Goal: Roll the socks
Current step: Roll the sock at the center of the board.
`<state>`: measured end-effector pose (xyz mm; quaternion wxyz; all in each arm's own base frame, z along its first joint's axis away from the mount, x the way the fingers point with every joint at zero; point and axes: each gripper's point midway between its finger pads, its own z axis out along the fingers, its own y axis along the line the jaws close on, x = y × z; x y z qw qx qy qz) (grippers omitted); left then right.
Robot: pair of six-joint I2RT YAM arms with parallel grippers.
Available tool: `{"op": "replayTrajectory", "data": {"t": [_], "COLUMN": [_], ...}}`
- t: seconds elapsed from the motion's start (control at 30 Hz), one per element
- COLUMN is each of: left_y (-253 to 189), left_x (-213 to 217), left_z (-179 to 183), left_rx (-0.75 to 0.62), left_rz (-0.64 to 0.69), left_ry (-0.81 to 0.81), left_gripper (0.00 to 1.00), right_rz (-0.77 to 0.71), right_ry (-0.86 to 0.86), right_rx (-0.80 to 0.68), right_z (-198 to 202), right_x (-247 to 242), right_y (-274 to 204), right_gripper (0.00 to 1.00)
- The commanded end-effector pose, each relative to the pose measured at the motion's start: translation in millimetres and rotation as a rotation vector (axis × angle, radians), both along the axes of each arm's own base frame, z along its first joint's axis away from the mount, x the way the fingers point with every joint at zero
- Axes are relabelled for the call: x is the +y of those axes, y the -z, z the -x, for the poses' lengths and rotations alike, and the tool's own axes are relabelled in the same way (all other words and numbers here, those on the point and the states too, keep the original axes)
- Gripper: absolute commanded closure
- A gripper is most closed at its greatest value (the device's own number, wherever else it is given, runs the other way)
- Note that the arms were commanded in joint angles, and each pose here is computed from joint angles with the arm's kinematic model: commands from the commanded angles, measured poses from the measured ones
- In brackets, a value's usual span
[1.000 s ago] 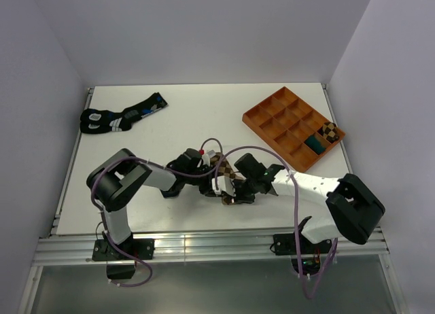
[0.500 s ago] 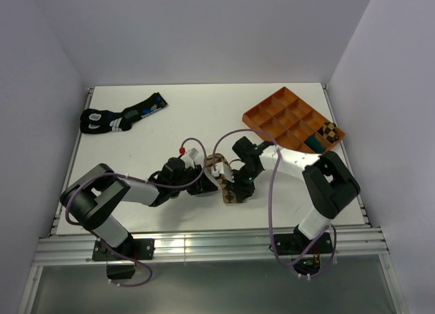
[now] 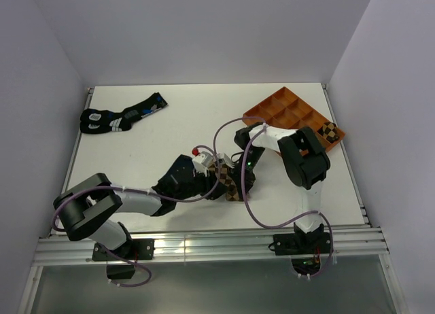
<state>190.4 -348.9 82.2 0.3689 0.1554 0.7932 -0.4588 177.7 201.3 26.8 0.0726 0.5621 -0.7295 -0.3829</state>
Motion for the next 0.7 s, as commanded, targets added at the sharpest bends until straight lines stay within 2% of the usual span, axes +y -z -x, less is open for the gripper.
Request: {"op": "replayTrajectory", "data": {"t": [0.0, 0.1, 0.27, 0.67], "left_y": [-16.4, -13.3, -4.0, 21.2], "left_x": [-9.6, -17.5, -33.8, -49.9], "left_z": [-23.6, -26.2, -20.8, 4.9], "left_rx": [-0.185, -0.227, -0.238, -0.156], "left_rz": [-0.060, -0.097, -0.111, -0.066], "left_ry": [-0.015, 0.027, 0.127, 0.259], "left_gripper": [0.58, 0.54, 0.54, 0.53], "right_rz": [0.031, 0.044, 0.050, 0.071], "right_ry": [-0.013, -0.010, -0.005, 0.021], "right_rx": [0.052, 0.066, 0.093, 0.083], "right_z": [6.0, 6.1, 6.5, -0.4], "right_x": [-5.1, -5.6, -4.1, -2.1], "right_y": [-2.2, 0.6, 2.1, 5.9], "right_gripper": [0.76, 0.76, 0.76, 0.76]}}
